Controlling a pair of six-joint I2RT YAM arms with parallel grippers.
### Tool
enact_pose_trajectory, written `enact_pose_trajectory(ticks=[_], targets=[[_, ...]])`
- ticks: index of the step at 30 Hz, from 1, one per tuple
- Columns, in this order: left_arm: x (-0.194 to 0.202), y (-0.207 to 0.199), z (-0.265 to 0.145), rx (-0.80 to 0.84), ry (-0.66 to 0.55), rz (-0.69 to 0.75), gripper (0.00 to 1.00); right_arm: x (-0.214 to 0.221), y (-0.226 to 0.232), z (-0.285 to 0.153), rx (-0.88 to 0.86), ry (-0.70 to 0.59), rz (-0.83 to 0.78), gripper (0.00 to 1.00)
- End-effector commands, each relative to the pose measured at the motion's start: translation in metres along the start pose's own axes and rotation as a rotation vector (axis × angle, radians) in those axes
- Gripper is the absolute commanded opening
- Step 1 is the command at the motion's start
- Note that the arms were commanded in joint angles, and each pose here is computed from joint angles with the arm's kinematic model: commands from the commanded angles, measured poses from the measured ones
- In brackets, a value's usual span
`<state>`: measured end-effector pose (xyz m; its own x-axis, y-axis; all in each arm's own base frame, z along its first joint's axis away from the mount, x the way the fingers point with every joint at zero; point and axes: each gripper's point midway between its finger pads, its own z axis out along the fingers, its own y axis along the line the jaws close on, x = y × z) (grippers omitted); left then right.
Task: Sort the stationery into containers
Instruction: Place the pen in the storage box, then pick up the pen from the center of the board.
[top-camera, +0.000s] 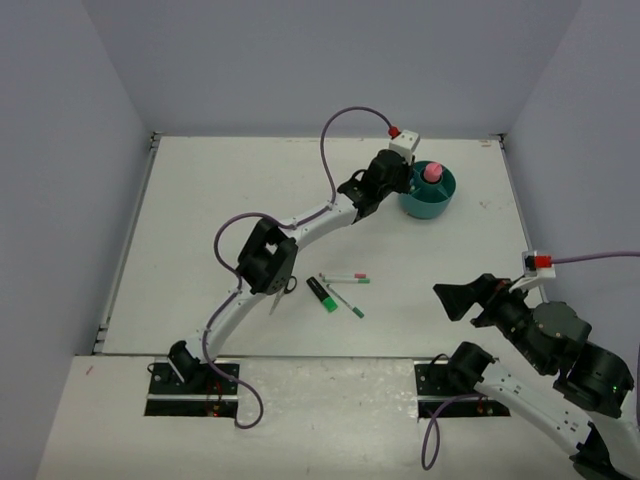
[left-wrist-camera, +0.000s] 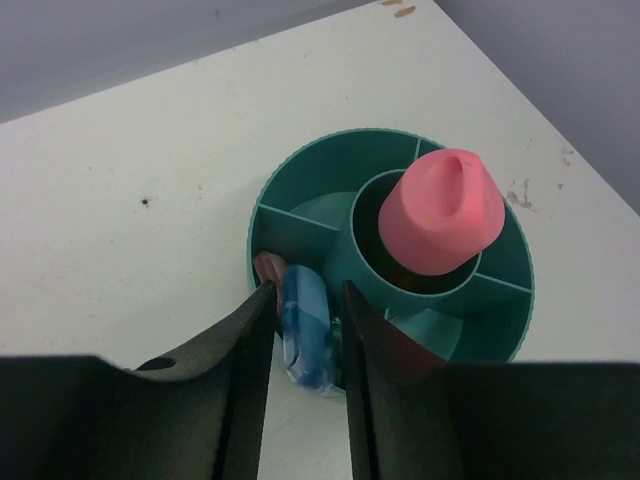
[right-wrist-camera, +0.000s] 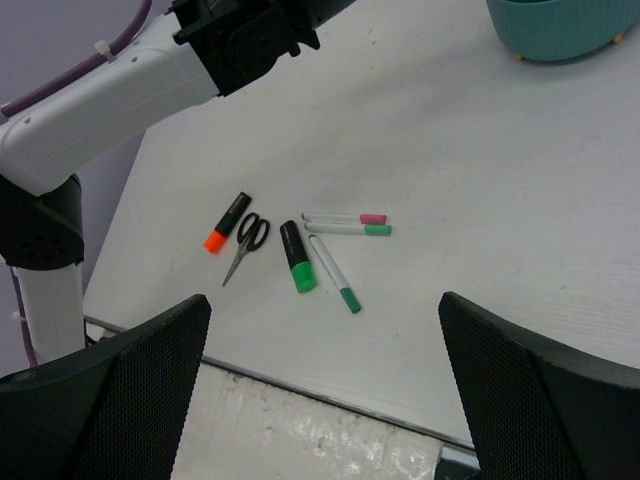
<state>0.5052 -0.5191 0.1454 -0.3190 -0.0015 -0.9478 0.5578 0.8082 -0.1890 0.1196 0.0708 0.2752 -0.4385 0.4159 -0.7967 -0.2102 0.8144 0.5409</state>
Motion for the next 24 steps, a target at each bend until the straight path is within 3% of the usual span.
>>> enact_pose_trajectory(ticks=[1,3,8,11,12,13,14,17,21,24], targets=[[-0.018,0.001,0.002,0.019,-0.041,0.019,0.43,-0.002,0.010,0.007,-0.022,0.002,0.002,0.99],[-0.023,0.000,0.000,0.024,-0.046,0.018,0.56,-0.002,0.011,0.007,-0.024,0.004,0.000,0.99],[-0.051,-0.008,-0.019,0.031,-0.073,-0.009,0.64,-0.002,0.011,0.009,-0.020,0.004,-0.002,0.99],[-0.120,-0.017,-0.069,0.023,-0.168,-0.051,0.70,0.001,0.011,0.014,-0.018,0.009,-0.011,0.99],[-0.102,-0.013,-0.066,0.005,-0.136,-0.054,0.72,0.004,0.010,0.016,-0.014,0.016,-0.017,0.99],[-0.144,-0.017,-0.096,0.007,-0.207,-0.090,0.75,0.009,0.009,0.021,-0.012,0.023,-0.024,0.99],[-0.161,-0.011,-0.125,-0.016,-0.233,-0.116,0.80,0.011,0.011,0.024,-0.023,0.025,-0.026,0.99],[-0.184,0.013,-0.190,-0.105,-0.298,-0.186,0.97,0.025,0.013,0.037,-0.036,0.050,-0.036,0.99],[-0.170,0.043,-0.272,-0.193,-0.274,-0.245,1.00,0.036,0.017,0.052,-0.039,0.076,-0.010,0.99],[-0.129,0.072,-0.329,-0.292,-0.186,-0.297,1.00,0.058,0.034,0.072,-0.095,0.173,-0.066,0.99]])
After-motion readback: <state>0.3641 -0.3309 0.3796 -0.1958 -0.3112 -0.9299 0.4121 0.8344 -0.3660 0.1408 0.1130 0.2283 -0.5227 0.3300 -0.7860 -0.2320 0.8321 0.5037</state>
